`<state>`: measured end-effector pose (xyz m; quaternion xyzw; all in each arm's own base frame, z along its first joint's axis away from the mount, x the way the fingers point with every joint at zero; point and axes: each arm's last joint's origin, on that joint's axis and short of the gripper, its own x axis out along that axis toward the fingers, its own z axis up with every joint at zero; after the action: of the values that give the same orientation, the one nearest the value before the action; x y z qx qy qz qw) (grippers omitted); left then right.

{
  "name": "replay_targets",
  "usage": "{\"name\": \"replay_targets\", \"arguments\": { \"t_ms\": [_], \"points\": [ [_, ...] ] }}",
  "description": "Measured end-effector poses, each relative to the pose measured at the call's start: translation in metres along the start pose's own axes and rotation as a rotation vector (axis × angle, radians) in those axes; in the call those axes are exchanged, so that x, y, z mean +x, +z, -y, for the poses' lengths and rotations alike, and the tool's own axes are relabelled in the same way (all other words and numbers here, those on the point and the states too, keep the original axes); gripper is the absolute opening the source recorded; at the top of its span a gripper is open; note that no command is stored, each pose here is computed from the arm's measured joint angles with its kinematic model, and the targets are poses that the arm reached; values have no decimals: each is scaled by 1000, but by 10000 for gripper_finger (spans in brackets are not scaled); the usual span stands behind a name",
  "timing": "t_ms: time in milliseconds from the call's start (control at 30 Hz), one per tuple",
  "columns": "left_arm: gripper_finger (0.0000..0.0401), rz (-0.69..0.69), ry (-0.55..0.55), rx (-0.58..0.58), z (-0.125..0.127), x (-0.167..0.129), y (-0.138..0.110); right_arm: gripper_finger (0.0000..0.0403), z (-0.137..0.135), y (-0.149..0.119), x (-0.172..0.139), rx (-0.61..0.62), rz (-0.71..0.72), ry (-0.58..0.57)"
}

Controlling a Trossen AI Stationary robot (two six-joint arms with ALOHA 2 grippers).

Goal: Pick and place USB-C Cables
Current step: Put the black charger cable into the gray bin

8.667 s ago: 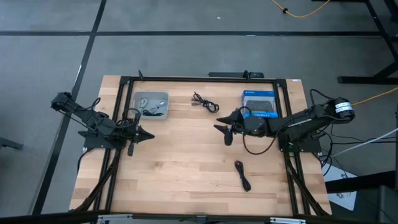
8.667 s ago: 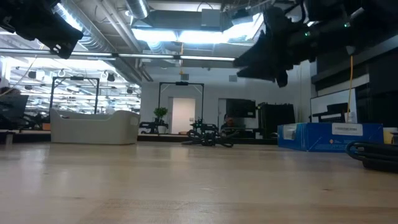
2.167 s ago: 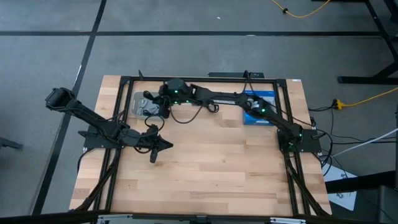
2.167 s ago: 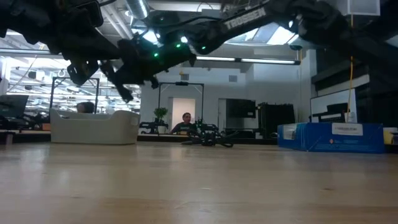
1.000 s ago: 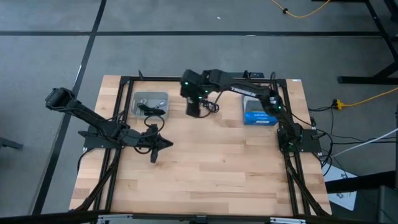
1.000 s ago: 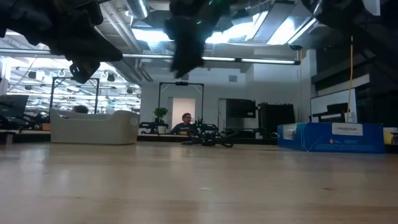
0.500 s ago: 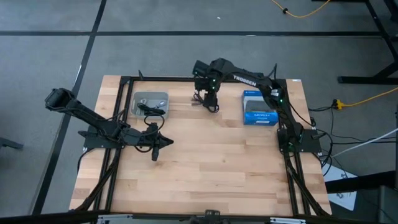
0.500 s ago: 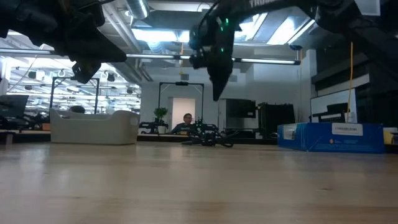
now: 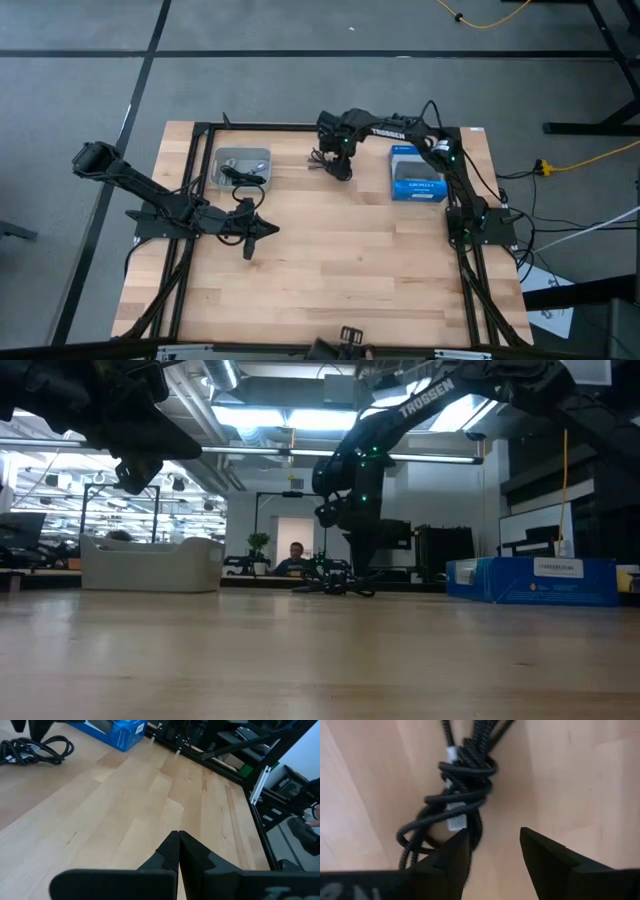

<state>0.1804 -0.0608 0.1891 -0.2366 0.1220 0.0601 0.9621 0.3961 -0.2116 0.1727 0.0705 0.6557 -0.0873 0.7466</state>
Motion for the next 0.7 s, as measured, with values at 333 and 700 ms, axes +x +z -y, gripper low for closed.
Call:
{"name": "replay_targets", "arguments": {
  "t_ms": [333, 700],
  "points": [
    [0, 2, 4, 1, 0, 0, 0, 181, -7, -13, 30, 1, -24, 34],
    [0, 6, 10, 3, 0, 0, 0, 37, -14, -11, 31, 67, -26, -20]
  ]
}}
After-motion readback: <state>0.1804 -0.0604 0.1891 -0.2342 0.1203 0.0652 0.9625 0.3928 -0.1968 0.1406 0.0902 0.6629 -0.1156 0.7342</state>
